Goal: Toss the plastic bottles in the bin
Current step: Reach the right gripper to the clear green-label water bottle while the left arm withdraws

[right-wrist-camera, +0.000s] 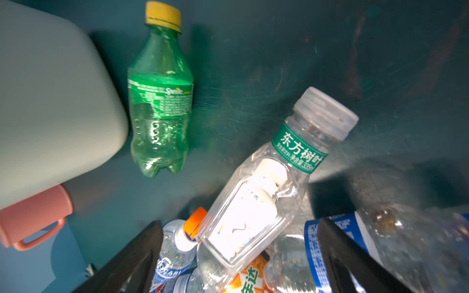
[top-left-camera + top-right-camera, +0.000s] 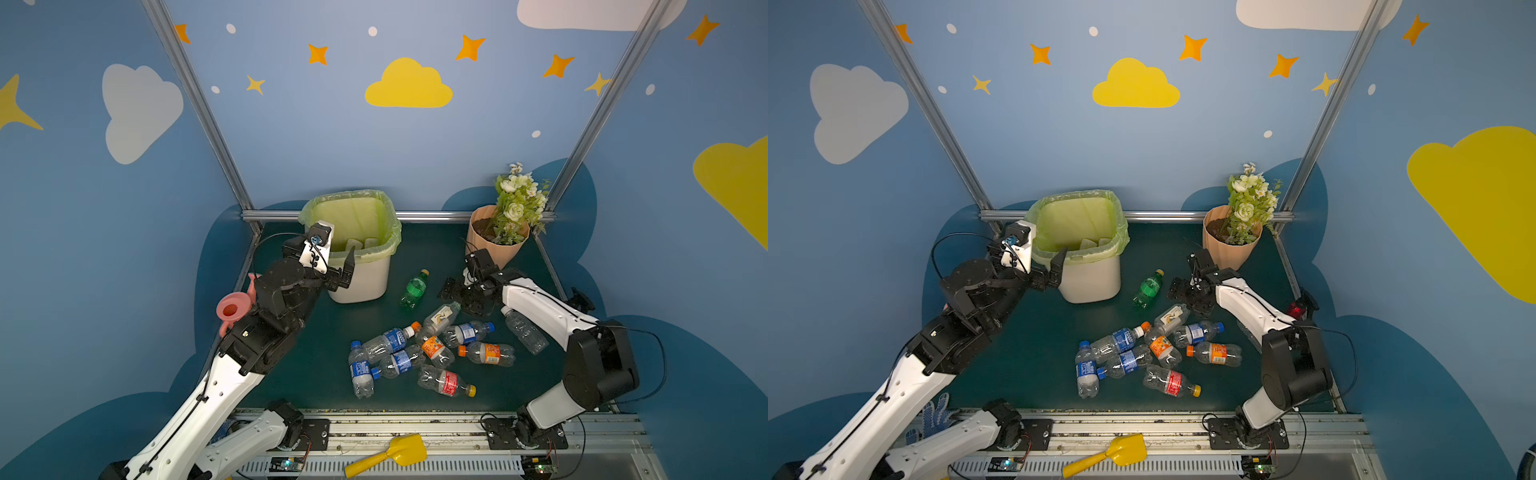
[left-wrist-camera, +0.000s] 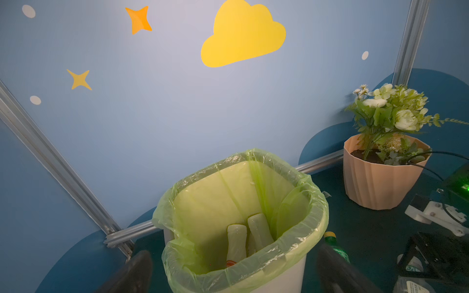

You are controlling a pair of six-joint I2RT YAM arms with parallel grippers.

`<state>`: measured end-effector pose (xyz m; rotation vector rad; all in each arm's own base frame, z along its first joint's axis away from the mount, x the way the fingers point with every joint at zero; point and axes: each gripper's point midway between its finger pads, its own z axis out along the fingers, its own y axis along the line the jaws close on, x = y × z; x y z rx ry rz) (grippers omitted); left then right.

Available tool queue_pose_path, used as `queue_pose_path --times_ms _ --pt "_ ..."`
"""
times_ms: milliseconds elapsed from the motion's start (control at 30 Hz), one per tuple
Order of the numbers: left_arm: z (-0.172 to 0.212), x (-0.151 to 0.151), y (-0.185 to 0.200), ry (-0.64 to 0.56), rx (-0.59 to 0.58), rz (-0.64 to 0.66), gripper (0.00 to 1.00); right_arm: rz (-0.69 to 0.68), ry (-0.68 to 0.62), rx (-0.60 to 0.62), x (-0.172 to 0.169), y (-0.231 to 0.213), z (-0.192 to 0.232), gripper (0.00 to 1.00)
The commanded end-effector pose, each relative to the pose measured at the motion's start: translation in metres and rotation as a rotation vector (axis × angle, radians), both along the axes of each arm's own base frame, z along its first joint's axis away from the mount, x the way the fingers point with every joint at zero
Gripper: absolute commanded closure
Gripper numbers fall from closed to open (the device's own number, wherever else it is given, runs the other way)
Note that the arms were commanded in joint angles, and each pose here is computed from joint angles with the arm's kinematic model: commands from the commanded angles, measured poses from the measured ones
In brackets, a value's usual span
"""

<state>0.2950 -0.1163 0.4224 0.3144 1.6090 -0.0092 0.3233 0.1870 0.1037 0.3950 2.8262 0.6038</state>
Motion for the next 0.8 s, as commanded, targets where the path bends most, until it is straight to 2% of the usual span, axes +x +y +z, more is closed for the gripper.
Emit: queue_pose_path --times_ms 0,433,767 --pt "0.006 -0.004 0.009 -0.028 -0.003 0.02 0.0 0.013 0.06 -0.032 -0.005 0.004 -0.008 0.06" --pt "-0.006 -0.008 0.024 -0.005 0.009 0.046 0.0 0.066 0.169 -0.056 -0.008 0.025 -0.032 0.07" --pt "-0.01 -0.012 0.033 -0.004 0.006 0.067 0.0 0.1 0.216 -0.088 -0.007 0.027 -0.049 0.15"
